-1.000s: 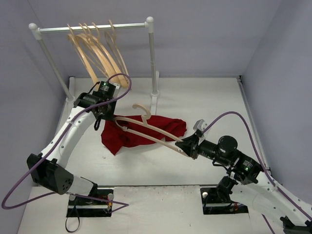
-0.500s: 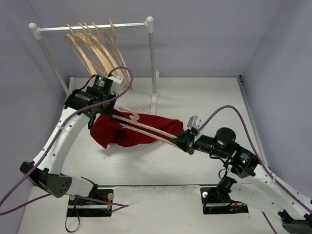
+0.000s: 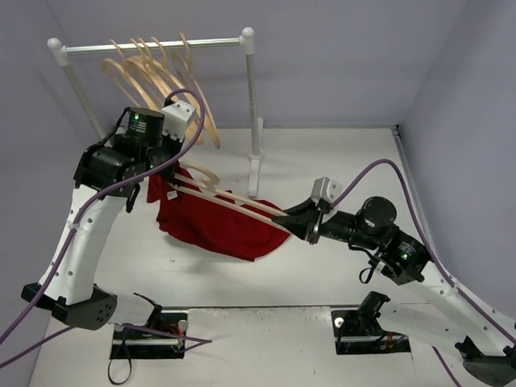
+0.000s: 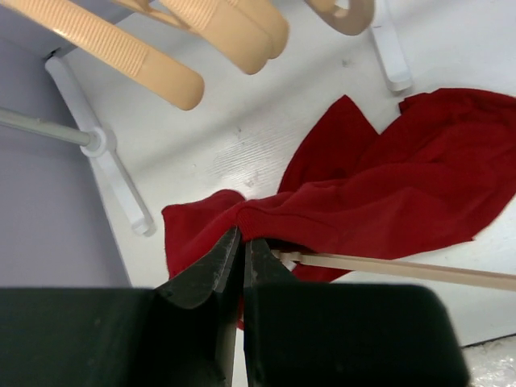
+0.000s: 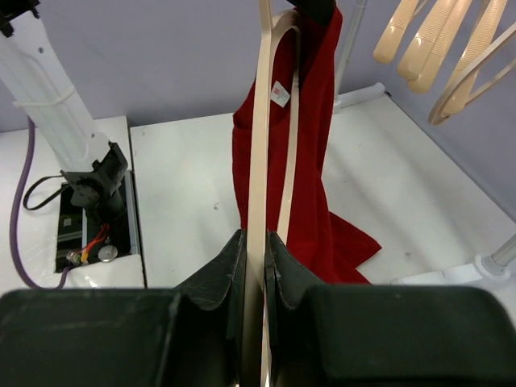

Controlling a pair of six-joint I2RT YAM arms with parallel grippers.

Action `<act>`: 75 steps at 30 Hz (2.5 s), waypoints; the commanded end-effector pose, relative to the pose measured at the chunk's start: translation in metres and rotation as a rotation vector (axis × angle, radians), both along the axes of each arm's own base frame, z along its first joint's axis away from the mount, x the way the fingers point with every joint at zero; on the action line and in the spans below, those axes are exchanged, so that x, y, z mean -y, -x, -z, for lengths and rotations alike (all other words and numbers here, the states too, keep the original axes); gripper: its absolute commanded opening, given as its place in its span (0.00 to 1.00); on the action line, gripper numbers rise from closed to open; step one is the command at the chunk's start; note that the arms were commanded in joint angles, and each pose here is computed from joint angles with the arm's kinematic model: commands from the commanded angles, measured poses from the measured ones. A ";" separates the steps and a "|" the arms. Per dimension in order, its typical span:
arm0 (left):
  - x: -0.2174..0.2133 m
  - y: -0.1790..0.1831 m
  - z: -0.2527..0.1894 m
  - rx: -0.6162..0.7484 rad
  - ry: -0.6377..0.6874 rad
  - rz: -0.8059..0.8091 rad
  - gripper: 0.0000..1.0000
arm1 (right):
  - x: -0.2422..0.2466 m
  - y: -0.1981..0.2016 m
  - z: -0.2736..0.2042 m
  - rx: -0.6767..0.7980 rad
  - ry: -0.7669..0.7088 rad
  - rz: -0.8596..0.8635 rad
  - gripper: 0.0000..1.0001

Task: Place the t-shirt on the hanger

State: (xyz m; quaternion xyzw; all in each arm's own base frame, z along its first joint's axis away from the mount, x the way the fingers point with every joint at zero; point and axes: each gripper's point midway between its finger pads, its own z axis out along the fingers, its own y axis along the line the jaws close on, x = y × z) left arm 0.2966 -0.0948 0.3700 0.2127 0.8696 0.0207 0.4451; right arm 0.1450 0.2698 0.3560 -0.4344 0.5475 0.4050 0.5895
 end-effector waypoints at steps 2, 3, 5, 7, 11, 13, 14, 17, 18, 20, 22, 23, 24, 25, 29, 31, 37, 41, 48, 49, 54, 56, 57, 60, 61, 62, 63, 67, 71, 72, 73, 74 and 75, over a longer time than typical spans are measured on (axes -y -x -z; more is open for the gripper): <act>0.023 0.017 -0.038 0.098 0.142 0.062 0.00 | -0.007 -0.002 -0.045 0.126 -0.153 -0.009 0.00; 0.025 0.020 -0.042 0.103 0.172 0.044 0.00 | -0.005 -0.009 -0.045 0.123 -0.166 0.027 0.00; 0.018 0.023 -0.047 0.130 0.168 -0.014 0.00 | -0.003 -0.016 -0.043 0.116 -0.189 0.070 0.00; 0.004 0.022 -0.049 0.157 0.138 -0.083 0.00 | -0.001 -0.019 -0.039 0.102 -0.189 0.093 0.00; -0.024 0.014 -0.043 0.181 0.013 -0.202 0.00 | 0.005 -0.020 -0.030 0.089 -0.188 0.122 0.00; -0.020 0.012 -0.037 0.162 0.009 -0.186 0.00 | 0.006 -0.022 -0.025 0.085 -0.184 0.137 0.00; -0.015 0.012 -0.034 0.150 0.019 -0.168 0.00 | 0.007 -0.022 -0.024 0.088 -0.183 0.138 0.00; 0.001 0.015 -0.029 0.126 0.044 -0.116 0.00 | 0.008 -0.024 -0.024 0.095 -0.185 0.150 0.00; 0.005 0.015 -0.029 0.126 0.048 -0.105 0.00 | 0.008 -0.024 -0.025 0.100 -0.189 0.149 0.00; 0.015 0.016 -0.031 0.125 0.066 -0.086 0.00 | 0.005 -0.023 -0.031 0.114 -0.204 0.135 0.00; 0.023 0.016 -0.037 0.130 0.101 -0.081 0.00 | 0.003 -0.022 -0.038 0.128 -0.225 0.124 0.00; 0.026 0.016 -0.038 0.128 0.117 -0.077 0.00 | 0.003 -0.022 -0.042 0.139 -0.241 0.122 0.00; 0.030 0.017 -0.042 0.128 0.155 -0.086 0.00 | 0.003 -0.022 -0.044 0.145 -0.248 0.121 0.00; 0.032 0.018 -0.049 0.138 0.185 -0.086 0.00 | 0.003 -0.022 -0.046 0.156 -0.263 0.123 0.00; 0.041 0.021 -0.070 0.159 0.316 -0.109 0.00 | 0.010 -0.020 -0.058 0.200 -0.320 0.137 0.00; 0.051 0.024 -0.080 0.162 0.383 -0.092 0.00 | 0.015 -0.018 -0.066 0.226 -0.357 0.146 0.00; 0.080 0.032 -0.115 0.188 0.531 -0.037 0.00 | 0.025 -0.014 -0.089 0.278 -0.457 0.165 0.00; 0.093 0.034 -0.139 0.213 0.599 0.008 0.00 | 0.023 -0.011 -0.100 0.293 -0.494 0.140 0.00; 0.135 0.046 -0.164 0.226 0.682 0.118 0.00 | 0.026 -0.006 -0.134 0.356 -0.579 0.126 0.00; 0.142 0.051 -0.167 0.231 0.692 0.138 0.00 | 0.027 -0.006 -0.137 0.363 -0.591 0.128 0.00; 0.162 0.057 -0.170 0.261 0.713 0.184 0.00 | 0.029 -0.012 -0.123 0.337 -0.589 0.156 0.00; 0.155 0.055 -0.159 0.267 0.681 0.157 0.00 | 0.033 -0.014 -0.118 0.326 -0.596 0.179 0.00; 0.146 0.051 -0.155 0.294 0.650 0.126 0.01 | 0.039 -0.012 -0.117 0.326 -0.607 0.193 0.00; 0.130 0.048 -0.155 0.357 0.593 0.097 0.12 | 0.045 -0.015 -0.109 0.318 -0.607 0.225 0.00; 0.123 0.048 -0.158 0.383 0.568 0.100 0.21 | 0.046 -0.018 -0.105 0.313 -0.601 0.236 0.00; 0.116 0.050 -0.160 0.407 0.543 0.105 0.30 | 0.046 -0.021 -0.101 0.307 -0.595 0.246 0.00; 0.112 0.052 -0.162 0.419 0.530 0.113 0.34 | 0.045 -0.023 -0.099 0.300 -0.590 0.247 0.00; 0.095 0.058 -0.174 0.482 0.465 0.145 0.53 | 0.034 -0.035 -0.083 0.252 -0.555 0.234 0.00; 0.081 0.058 -0.174 0.525 0.364 0.156 0.62 | 0.032 -0.042 -0.077 0.237 -0.552 0.215 0.00; 0.075 0.057 -0.171 0.534 0.321 0.155 0.63 | 0.030 -0.043 -0.075 0.231 -0.548 0.202 0.00; 0.066 0.058 -0.169 0.547 0.282 0.152 0.63 | 0.031 -0.046 -0.074 0.227 -0.542 0.199 0.00; 0.059 0.060 -0.167 0.555 0.255 0.160 0.63 | 0.032 -0.048 -0.073 0.223 -0.537 0.193 0.00; 0.054 0.061 -0.163 0.558 0.222 0.175 0.63 | 0.030 -0.047 -0.072 0.216 -0.531 0.177 0.00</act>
